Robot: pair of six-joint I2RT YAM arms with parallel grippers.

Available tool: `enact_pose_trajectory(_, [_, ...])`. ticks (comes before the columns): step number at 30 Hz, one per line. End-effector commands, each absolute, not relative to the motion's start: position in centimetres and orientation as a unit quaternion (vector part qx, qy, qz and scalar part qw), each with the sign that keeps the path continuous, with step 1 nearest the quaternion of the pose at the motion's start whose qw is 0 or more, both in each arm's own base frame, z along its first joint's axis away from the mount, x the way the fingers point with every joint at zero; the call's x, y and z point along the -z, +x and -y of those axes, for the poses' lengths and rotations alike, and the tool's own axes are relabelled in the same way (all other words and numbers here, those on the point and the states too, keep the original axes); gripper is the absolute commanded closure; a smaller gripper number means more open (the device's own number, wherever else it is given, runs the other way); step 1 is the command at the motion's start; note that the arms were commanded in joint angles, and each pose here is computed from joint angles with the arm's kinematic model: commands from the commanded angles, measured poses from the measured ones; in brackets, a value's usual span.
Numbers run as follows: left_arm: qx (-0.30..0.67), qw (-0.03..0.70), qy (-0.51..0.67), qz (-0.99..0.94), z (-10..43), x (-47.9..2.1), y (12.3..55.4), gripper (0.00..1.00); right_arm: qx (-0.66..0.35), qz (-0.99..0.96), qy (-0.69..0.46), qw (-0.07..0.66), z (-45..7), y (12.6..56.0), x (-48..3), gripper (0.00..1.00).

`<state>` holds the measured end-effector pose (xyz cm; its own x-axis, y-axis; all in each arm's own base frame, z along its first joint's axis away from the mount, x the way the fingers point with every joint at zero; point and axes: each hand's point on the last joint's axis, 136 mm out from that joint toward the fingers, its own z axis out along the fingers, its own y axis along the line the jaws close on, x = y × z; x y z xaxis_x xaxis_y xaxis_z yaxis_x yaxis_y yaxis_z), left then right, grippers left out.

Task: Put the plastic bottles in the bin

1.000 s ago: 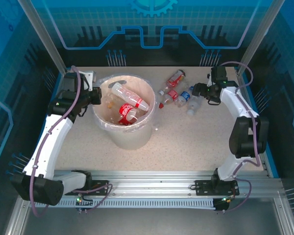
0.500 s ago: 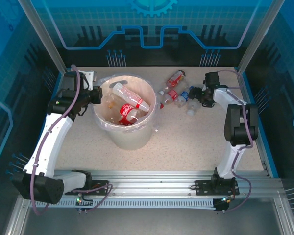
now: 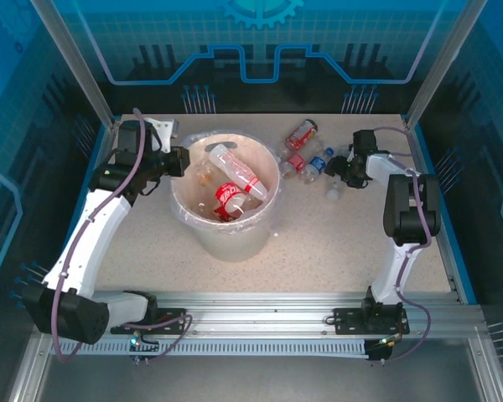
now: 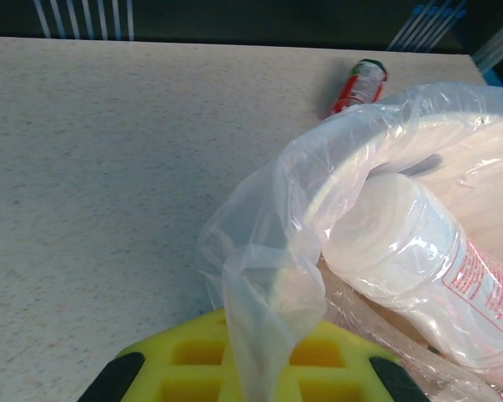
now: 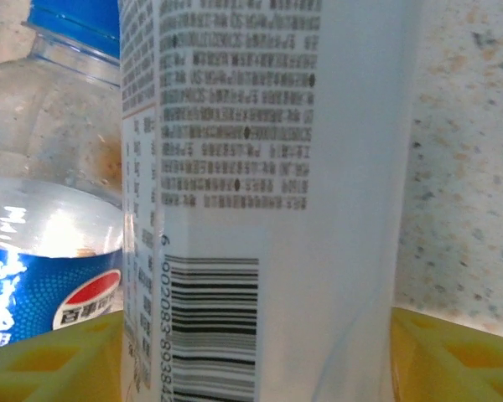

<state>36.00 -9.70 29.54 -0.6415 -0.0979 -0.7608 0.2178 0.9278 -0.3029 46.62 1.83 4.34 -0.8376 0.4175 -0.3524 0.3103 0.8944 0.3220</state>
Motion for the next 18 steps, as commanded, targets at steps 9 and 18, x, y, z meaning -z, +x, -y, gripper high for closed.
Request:
enact_pose_trajectory(9, [0.263, 0.353, 0.055, -0.896, 14.1, -27.6, 35.0, 1.0, -0.104, -0.95, 0.152, 0.253, 1.1, 42.1, -11.2, 0.32])
enact_pose_trajectory(18, [0.286, 0.35, 0.079, -0.889, 15.4, -27.1, 34.7, 1.0, -0.163, -0.922, 0.055, 0.348, -2.8, 38.4, -23.4, 0.32])
